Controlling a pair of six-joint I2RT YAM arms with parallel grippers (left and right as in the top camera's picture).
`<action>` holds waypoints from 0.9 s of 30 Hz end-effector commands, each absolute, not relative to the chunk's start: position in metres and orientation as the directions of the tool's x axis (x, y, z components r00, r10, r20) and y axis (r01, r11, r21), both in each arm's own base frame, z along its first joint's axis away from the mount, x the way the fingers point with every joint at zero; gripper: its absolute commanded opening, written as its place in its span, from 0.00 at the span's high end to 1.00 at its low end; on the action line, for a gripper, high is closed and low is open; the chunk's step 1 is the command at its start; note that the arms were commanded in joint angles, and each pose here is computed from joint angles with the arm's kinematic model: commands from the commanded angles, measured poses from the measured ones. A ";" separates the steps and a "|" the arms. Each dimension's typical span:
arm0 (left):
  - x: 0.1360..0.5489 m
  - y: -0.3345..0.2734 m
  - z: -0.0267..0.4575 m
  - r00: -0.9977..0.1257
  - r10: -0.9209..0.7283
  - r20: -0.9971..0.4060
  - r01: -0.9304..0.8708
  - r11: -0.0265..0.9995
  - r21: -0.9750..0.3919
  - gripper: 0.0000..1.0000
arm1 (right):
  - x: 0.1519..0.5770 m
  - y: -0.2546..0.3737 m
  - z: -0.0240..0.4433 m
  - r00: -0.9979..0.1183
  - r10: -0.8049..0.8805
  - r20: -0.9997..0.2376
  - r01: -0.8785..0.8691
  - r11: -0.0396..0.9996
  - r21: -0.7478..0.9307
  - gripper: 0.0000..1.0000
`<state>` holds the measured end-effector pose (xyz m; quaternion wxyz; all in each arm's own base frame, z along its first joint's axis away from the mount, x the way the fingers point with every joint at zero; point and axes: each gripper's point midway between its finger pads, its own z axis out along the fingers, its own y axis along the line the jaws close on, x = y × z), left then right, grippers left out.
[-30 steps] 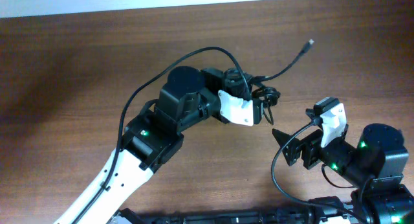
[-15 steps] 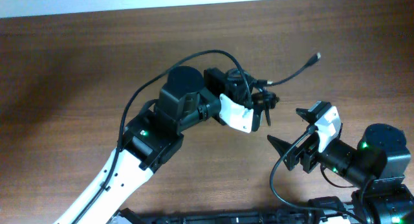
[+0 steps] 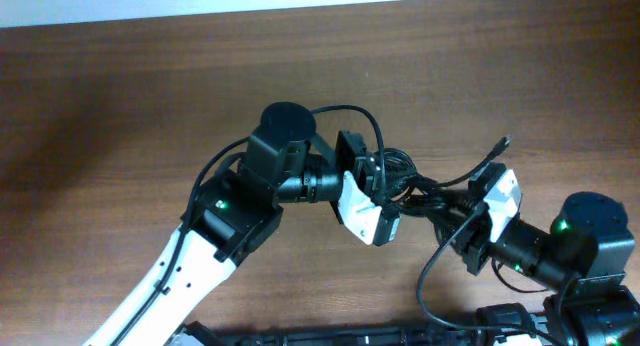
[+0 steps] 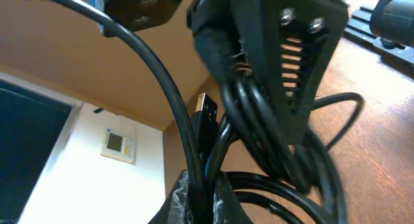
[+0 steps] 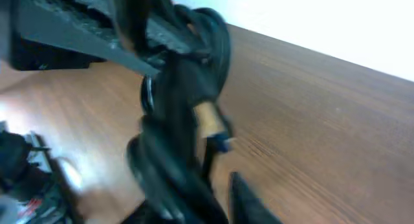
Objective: Untangle cables
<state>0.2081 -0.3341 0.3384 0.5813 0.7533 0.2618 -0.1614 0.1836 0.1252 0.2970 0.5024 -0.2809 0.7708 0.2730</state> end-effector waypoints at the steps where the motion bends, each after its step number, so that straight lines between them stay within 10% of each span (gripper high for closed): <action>1: 0.181 -0.334 0.357 0.829 0.069 -0.556 0.556 -0.214 0.803 0.73 | 0.186 0.123 0.304 -0.326 -0.152 -0.933 -0.696 0.707 0.128 0.96; 2: 0.184 -0.334 0.357 0.830 0.084 -0.552 0.556 -0.209 0.805 0.01 | 0.186 0.123 0.304 -0.326 -0.153 -0.933 -0.693 0.710 0.126 0.96; 5: 0.201 -0.333 0.354 0.772 0.190 -0.607 0.634 -0.153 0.758 0.01 | 0.190 0.119 0.304 -0.323 -0.155 -0.934 -0.675 0.729 0.112 0.96; 11: 0.314 -0.280 0.354 -0.045 0.335 -0.941 0.710 0.674 0.206 0.01 | 0.221 0.071 0.298 -0.416 -0.002 -0.909 -0.354 0.922 0.160 0.96; 14: 0.301 -0.289 0.343 -0.174 0.265 -0.949 0.756 0.653 0.043 0.01 | 0.228 0.073 0.317 -0.354 0.048 -0.934 -0.358 0.915 0.183 0.96; 20: 0.219 -0.331 0.351 -0.166 0.233 -0.958 0.975 0.187 -0.123 0.01 | 0.230 0.081 0.334 -0.299 0.070 -0.952 -0.403 0.895 0.193 0.96; 22: 0.225 -0.329 0.349 -0.197 0.230 -0.953 0.962 0.232 -0.142 0.01 | 0.229 0.082 0.336 -0.293 0.071 -0.954 -0.414 0.889 0.193 0.96; 25: 0.275 -0.310 0.324 -0.712 -0.081 -0.697 0.537 0.577 -0.616 0.01 | 0.230 0.083 0.340 -0.304 0.131 -0.944 -0.401 0.881 0.251 0.96; 27: 0.272 -0.318 0.323 -0.796 -0.141 -0.589 0.444 0.525 -0.726 0.01 | 0.230 0.083 0.338 -0.312 0.130 -0.941 -0.398 0.881 0.254 0.96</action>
